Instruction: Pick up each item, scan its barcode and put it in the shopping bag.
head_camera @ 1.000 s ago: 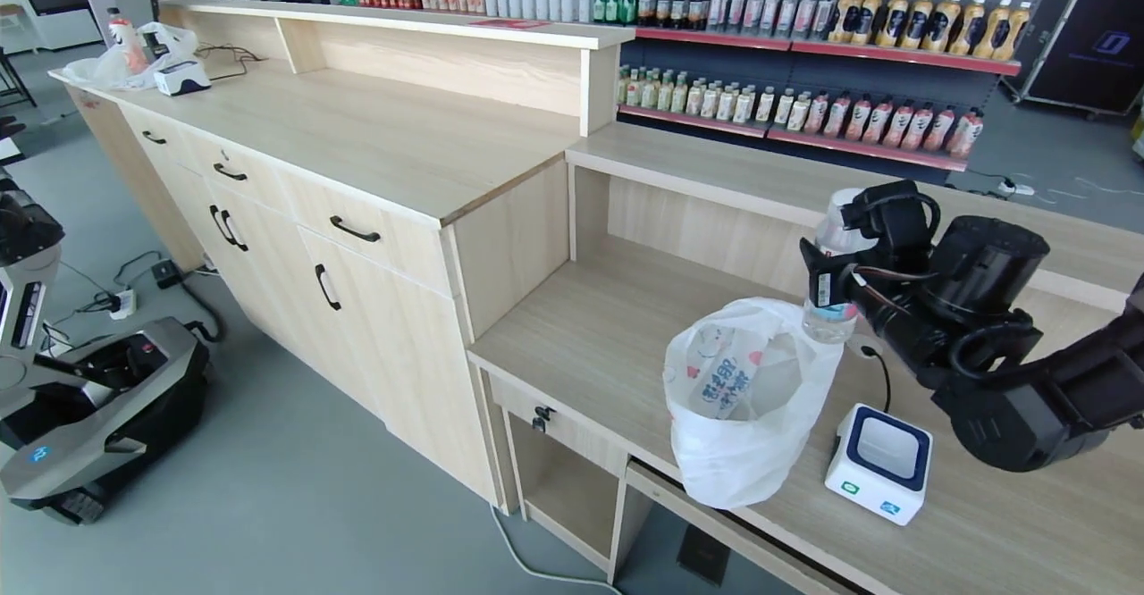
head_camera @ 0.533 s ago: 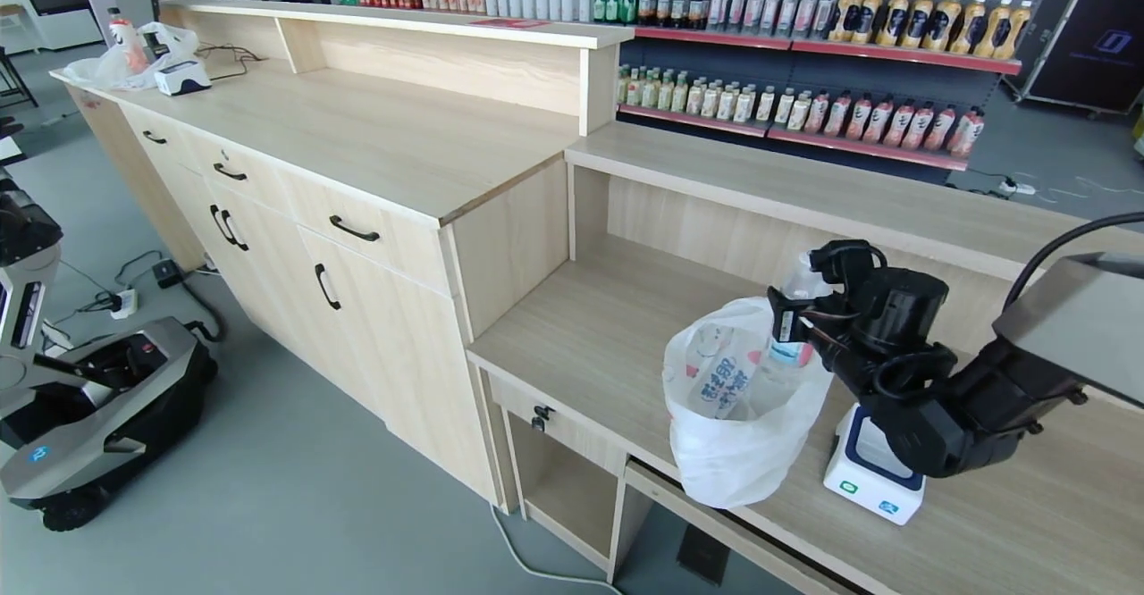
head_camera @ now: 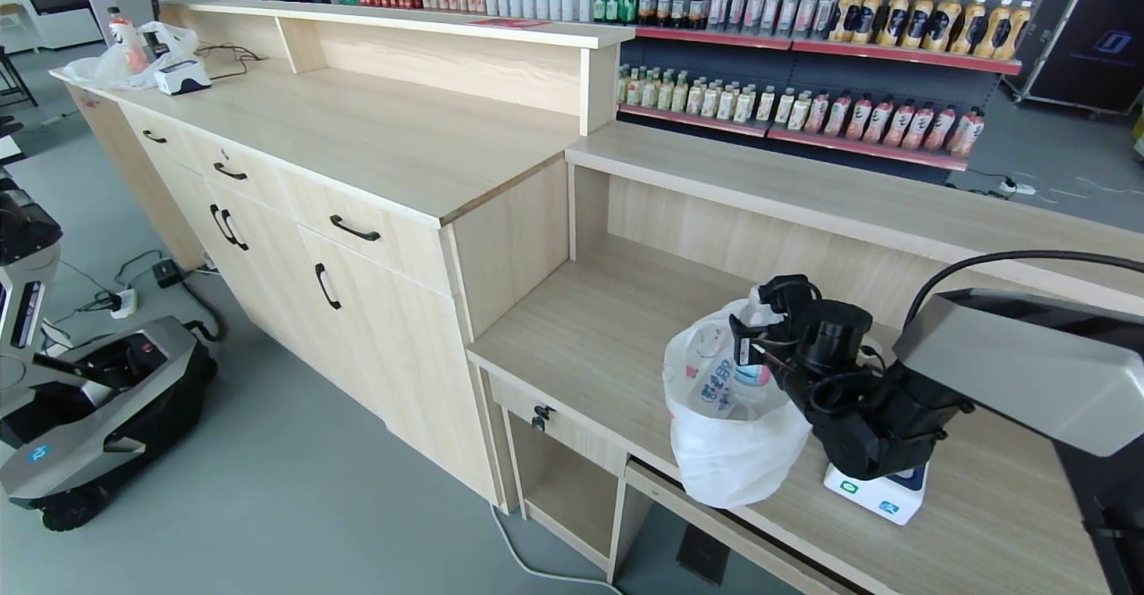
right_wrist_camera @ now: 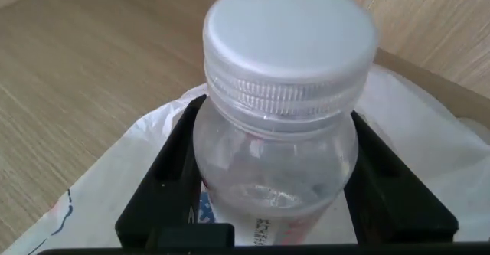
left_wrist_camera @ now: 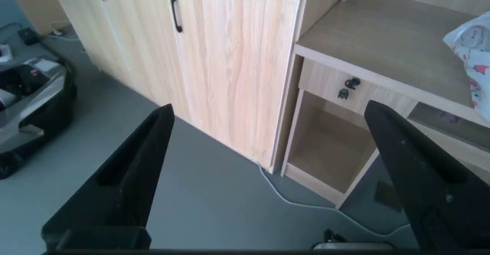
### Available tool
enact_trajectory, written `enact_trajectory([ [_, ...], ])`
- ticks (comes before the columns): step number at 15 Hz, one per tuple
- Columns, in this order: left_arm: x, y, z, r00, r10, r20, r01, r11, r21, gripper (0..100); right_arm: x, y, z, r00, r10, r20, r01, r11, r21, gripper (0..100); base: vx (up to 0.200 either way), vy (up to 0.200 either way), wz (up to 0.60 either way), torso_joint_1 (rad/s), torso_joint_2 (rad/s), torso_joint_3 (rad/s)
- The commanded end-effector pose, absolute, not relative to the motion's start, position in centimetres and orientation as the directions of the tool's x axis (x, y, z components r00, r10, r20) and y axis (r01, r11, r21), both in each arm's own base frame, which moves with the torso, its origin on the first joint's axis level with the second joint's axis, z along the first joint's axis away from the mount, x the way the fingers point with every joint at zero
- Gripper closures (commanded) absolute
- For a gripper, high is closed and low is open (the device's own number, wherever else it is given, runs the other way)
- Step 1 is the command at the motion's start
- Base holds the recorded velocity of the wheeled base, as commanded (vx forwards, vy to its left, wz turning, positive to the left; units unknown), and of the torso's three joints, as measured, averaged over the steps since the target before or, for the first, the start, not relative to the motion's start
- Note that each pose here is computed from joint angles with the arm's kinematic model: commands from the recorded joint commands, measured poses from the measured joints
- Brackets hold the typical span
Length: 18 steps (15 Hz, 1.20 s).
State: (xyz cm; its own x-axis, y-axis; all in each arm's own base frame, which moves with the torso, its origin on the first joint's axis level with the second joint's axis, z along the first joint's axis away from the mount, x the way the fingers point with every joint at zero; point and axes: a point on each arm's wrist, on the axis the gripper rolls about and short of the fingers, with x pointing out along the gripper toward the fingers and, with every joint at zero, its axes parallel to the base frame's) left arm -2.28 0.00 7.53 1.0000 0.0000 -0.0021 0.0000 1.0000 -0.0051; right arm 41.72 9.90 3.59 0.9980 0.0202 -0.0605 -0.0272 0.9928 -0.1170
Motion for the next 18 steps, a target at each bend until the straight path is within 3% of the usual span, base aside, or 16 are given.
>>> enact_trajectory([
  [1,-2.3,0.0,7.5,1.000,0.000,-0.002,0.000,1.000,-0.006,0,41.7,9.6,1.1,0.993,0.011,-0.115,-0.028,0.989,-0.148,100,0.000,0.000,0.00,0.000,0.00,0.000],
  [5,-2.3,0.0,7.5,1.000,0.000,-0.002,0.000,1.000,-0.006,0,41.8,9.2,0.2,0.992,0.001,-0.127,-0.021,0.987,-0.156,100,0.000,0.000,0.00,0.000,0.00,0.000],
  [6,-2.3,0.0,7.5,1.000,0.000,-0.002,0.000,1.000,-0.006,0,41.7,8.9,0.2,0.992,0.000,-0.130,-0.020,0.988,-0.156,0,0.000,0.000,0.00,0.000,0.00,0.000],
  [10,-2.3,0.0,7.5,1.000,0.000,-0.002,0.000,1.000,-0.006,0,41.0,8.1,3.8,0.996,0.041,-0.076,-0.051,0.989,-0.139,0,0.000,0.000,0.00,0.000,0.00,0.000],
  [12,-2.3,0.0,7.5,1.000,0.000,-0.002,0.000,1.000,-0.006,0,38.9,7.7,7.9,0.999,0.046,-0.018,-0.048,0.990,-0.131,0,0.000,0.000,0.00,0.000,0.00,0.000],
  [16,-2.3,0.0,7.5,1.000,0.000,-0.002,0.000,1.000,-0.006,0,30.4,4.3,17.1,0.999,-0.015,0.042,0.023,0.983,-0.180,0,0.000,0.000,0.00,0.000,0.00,0.000],
  [17,-2.3,0.0,7.5,1.000,0.000,-0.002,0.000,1.000,-0.005,0,29.1,3.5,17.5,0.999,-0.035,0.039,0.043,0.976,-0.212,0,0.000,0.000,0.00,0.000,0.00,0.000],
  [18,-2.3,0.0,7.5,1.000,0.000,-0.002,0.000,1.000,-0.006,0,26.0,0.5,18.0,0.992,-0.130,-0.005,0.120,0.930,-0.346,0,0.000,0.000,-0.60,0.002,0.00,0.002],
])
